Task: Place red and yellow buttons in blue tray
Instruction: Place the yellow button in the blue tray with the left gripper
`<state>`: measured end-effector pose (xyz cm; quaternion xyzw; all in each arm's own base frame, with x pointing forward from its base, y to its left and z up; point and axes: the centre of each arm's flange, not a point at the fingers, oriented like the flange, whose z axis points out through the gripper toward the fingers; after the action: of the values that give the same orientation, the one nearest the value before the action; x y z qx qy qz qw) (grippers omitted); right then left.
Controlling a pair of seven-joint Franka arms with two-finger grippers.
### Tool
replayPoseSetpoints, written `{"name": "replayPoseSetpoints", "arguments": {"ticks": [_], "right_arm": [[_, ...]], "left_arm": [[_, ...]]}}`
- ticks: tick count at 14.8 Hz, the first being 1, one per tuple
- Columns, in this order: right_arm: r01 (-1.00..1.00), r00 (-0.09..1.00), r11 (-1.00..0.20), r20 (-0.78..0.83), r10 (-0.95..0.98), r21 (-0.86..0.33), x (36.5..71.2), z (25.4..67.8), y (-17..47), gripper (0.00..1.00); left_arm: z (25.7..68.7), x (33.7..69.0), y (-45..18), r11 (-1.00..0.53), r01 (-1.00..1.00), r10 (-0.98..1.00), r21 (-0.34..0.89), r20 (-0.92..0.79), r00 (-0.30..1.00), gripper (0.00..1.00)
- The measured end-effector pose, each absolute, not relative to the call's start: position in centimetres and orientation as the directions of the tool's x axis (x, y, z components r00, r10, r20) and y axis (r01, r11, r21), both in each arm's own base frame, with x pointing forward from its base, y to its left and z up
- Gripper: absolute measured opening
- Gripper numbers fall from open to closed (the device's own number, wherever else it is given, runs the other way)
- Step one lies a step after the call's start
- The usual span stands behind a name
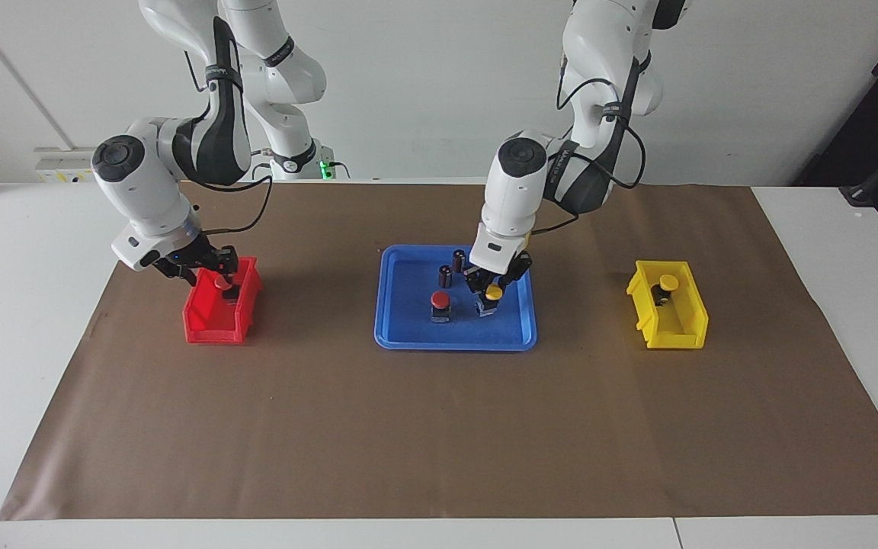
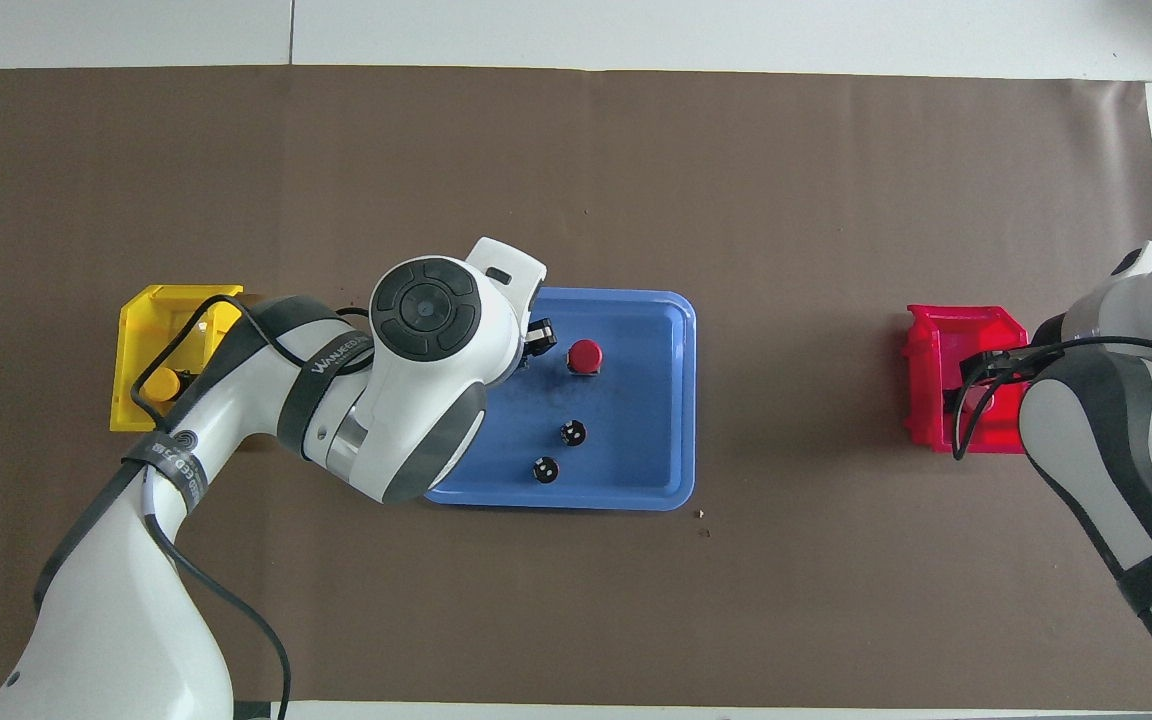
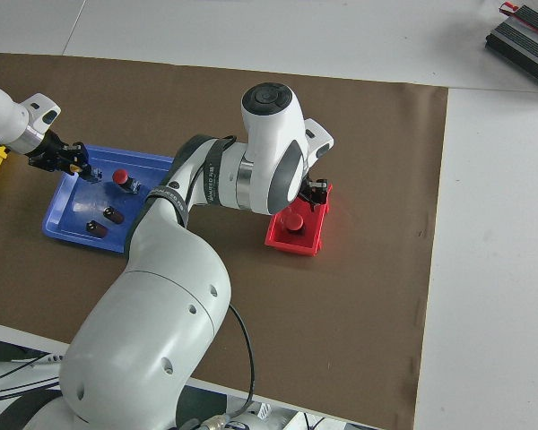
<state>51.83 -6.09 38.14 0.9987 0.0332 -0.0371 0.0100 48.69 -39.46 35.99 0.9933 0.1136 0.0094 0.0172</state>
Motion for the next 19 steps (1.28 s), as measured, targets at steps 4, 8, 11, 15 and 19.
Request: {"name": "replayPoseSetpoints", "arguments": {"ticks": [4,8,11,15,19], "right_arm": [[0.069,0.996,-0.997,-0.060,0.068,0.018,50.9,37.0,-5.9,0.72],[0.064,0.996,-0.998,-0.065,0.063,0.016,50.3,36.8,-6.1,0.72],[0.060,0.996,-0.998,-0.069,0.058,0.015,50.0,36.4,-6.3,0.72],[0.056,0.997,-0.998,-0.051,0.055,0.018,49.8,35.9,-6.5,0.70],[0.057,0.998,-0.998,-0.034,0.056,0.020,49.6,35.3,-6.4,0.70]], "left_arm": [[35.1,49.0,-39.9,-0.974,0.225,0.225,0.028,0.016,0.974,0.41],[35.5,49.5,-39.6,-0.975,0.221,0.222,0.029,0.023,0.975,0.79],[38.2,50.1,-38.7,-0.977,0.212,0.213,0.026,0.029,0.977,0.97],[44.0,54.3,-28.6,-0.998,0.063,0.063,-0.016,-0.006,0.998,1.00],[51.7,57.6,-14.8,-0.998,-0.055,-0.054,-0.018,-0.034,0.998,1.00]]}}
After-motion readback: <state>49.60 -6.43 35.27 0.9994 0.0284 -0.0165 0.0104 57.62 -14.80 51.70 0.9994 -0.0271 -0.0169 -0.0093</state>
